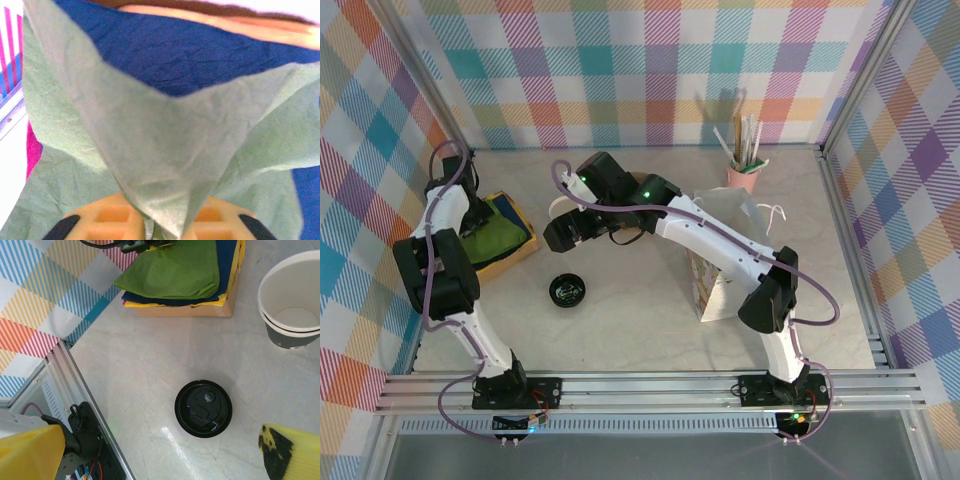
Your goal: Pack the takeout coffee
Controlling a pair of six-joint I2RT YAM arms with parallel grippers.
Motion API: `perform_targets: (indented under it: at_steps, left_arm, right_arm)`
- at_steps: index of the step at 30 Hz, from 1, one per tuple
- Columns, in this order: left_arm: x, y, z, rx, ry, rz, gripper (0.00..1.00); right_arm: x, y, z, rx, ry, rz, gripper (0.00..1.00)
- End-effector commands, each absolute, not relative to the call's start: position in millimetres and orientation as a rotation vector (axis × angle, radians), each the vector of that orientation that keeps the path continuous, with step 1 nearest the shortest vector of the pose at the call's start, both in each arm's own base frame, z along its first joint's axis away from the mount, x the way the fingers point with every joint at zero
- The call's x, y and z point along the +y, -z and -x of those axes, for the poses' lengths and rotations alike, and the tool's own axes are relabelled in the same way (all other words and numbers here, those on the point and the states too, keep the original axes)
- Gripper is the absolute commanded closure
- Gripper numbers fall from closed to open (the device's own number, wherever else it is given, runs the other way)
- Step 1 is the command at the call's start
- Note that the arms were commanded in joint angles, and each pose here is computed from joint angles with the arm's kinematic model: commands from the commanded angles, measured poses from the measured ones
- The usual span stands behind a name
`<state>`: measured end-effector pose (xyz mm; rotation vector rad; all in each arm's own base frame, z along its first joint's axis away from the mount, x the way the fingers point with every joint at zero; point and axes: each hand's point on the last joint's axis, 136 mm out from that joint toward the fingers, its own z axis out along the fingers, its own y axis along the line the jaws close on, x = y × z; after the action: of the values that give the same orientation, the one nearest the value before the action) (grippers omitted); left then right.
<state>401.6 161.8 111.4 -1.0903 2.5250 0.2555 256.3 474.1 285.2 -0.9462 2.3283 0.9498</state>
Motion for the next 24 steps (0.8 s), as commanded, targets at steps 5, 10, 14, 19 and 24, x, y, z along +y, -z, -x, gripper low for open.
perform_targets:
  at_steps: [5,10,14,19,24]
  left_arm:
    - [152.6,-132.6,-387.9,2.515,-0.211,1.113,0.9]
    - [133.5,-164.1,-387.0,2.474,-0.171,1.05,1.0]
    - [127.8,-194.1,-380.3,2.412,-0.126,1.041,1.0]
    - [115.0,-235.7,-372.6,2.33,-0.03,1.005,1.0]
    - [94.2,-279.1,-367.3,2.249,0.096,0.945,1.0]
  right_arm:
    - [472.7,-303.9,-249.0,2.269,-0.976,0.962,0.01]
    - [471.4,-306.2,-250.0,2.265,-0.972,0.955,0.01]
    - [469.8,-313.5,-250.0,2.244,-0.972,0.951,0.01]
    - [462.7,-326.2,-252.0,2.213,-0.942,0.939,0.01]
    - [448.5,-352.5,-255.3,2.14,-0.892,0.911,0.01]
